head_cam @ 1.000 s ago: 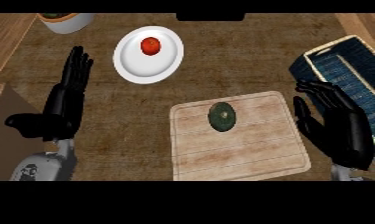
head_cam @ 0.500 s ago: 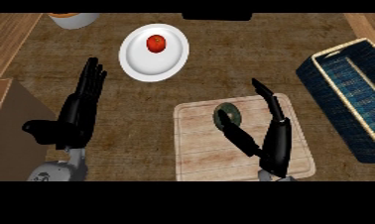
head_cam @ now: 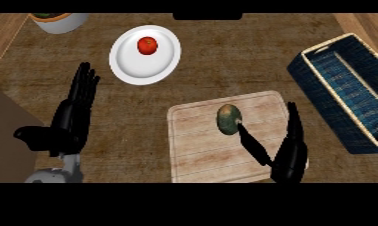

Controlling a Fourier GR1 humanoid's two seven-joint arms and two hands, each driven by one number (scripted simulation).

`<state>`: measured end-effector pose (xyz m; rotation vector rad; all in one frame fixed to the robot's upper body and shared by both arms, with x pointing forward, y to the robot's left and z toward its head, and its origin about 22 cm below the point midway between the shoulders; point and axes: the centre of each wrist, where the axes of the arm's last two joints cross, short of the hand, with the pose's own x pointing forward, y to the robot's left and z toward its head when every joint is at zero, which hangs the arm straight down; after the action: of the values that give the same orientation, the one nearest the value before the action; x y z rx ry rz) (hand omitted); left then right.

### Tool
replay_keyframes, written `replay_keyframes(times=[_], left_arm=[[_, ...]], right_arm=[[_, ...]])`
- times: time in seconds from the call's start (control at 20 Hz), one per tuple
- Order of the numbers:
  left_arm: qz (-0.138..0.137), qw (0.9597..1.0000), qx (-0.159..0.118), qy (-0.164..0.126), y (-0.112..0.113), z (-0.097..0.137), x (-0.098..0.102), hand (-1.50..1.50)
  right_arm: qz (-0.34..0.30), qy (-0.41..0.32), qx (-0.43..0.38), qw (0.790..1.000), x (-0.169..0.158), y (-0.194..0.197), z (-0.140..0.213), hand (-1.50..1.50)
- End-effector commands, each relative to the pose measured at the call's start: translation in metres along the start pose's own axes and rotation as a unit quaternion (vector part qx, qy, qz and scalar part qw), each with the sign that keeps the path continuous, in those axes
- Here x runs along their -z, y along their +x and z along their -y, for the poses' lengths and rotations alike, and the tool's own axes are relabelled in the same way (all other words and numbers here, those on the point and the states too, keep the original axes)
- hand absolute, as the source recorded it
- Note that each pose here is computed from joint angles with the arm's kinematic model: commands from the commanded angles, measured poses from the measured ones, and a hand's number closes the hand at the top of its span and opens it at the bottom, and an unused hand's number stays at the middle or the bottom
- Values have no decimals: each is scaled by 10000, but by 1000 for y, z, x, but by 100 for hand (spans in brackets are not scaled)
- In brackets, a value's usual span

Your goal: Pick the squash from the cutting board and place it in the basket

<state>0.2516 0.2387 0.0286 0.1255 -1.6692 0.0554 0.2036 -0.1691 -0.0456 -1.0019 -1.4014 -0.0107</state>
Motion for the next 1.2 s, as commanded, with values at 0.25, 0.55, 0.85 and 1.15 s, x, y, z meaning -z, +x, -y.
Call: replay_keyframes(times=[0.25,0.55,0.85,1.15], left_arm=[[26,10000,7,-65,2,-1,-1,0],[-91,9998,-29,-160,-1,4,-6,0],[-88,9998,-18,-178,2,3,-2,0],[51,9998,-118,-135,6,8,-8,0]], right_arm=[[-900,1107,-1318,9810,-20,8,-1,-150],[-1126,1338,-1752,9689,-10,81,3,-150],[-1502,1124,-2609,9470,-6,141,18,-150],[-1677,1143,-2830,9374,-7,158,27,-150]])
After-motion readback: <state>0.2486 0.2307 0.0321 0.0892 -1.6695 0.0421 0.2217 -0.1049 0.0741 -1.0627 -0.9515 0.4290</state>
